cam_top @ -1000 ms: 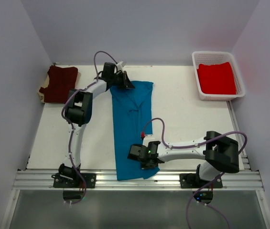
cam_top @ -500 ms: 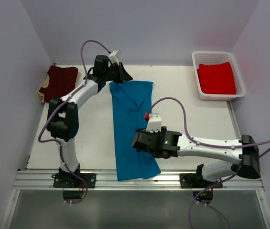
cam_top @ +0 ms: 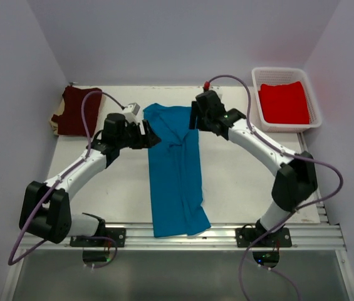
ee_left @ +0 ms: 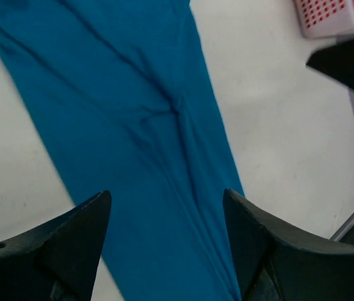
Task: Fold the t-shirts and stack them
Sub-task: Rotate the tshirt 90 degrees
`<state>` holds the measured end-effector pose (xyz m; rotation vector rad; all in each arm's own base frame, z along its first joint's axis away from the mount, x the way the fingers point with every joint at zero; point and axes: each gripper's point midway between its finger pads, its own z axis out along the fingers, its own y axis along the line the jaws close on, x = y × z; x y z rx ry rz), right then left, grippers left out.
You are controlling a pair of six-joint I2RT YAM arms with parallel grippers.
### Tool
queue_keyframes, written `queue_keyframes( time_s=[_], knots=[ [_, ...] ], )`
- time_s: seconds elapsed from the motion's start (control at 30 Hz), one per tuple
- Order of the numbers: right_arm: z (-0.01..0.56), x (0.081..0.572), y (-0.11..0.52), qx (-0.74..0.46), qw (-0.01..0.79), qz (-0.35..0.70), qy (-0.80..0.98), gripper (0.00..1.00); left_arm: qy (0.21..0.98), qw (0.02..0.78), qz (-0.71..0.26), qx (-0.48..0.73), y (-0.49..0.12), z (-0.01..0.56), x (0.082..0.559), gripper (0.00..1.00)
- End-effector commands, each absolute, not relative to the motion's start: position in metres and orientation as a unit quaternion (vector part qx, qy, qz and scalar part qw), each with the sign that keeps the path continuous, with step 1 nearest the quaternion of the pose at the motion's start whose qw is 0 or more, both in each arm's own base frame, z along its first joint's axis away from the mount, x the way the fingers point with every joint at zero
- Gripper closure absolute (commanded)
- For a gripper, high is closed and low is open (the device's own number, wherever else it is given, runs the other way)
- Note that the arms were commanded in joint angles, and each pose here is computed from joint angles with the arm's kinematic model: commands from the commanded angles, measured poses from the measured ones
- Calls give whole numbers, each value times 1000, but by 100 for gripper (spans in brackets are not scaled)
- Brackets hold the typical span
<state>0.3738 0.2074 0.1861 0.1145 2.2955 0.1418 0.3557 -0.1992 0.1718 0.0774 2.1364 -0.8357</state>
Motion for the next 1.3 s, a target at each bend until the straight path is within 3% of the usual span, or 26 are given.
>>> queue_keyframes(
  time_s=[0.0,0.03,0.13,0.23,0.57,1.27],
  knots=[
    [181,407,256,-32,382,140,913,30,845,433,-312,35,-185,182,330,23],
    [188,417,263,-34,377,169,910,32,853,422,-306,31,-181,171,320,13],
    [170,436,279,-25,346,215,913,41,850,425,-309,28,-174,172,300,0],
    [153,456,286,4,330,257,908,46,848,431,-310,21,-168,177,287,0],
    [111,488,299,59,279,312,906,43,856,435,-280,3,-150,175,268,0],
    [47,482,263,99,254,216,938,48,867,421,-267,-5,-145,164,263,0]
  ],
)
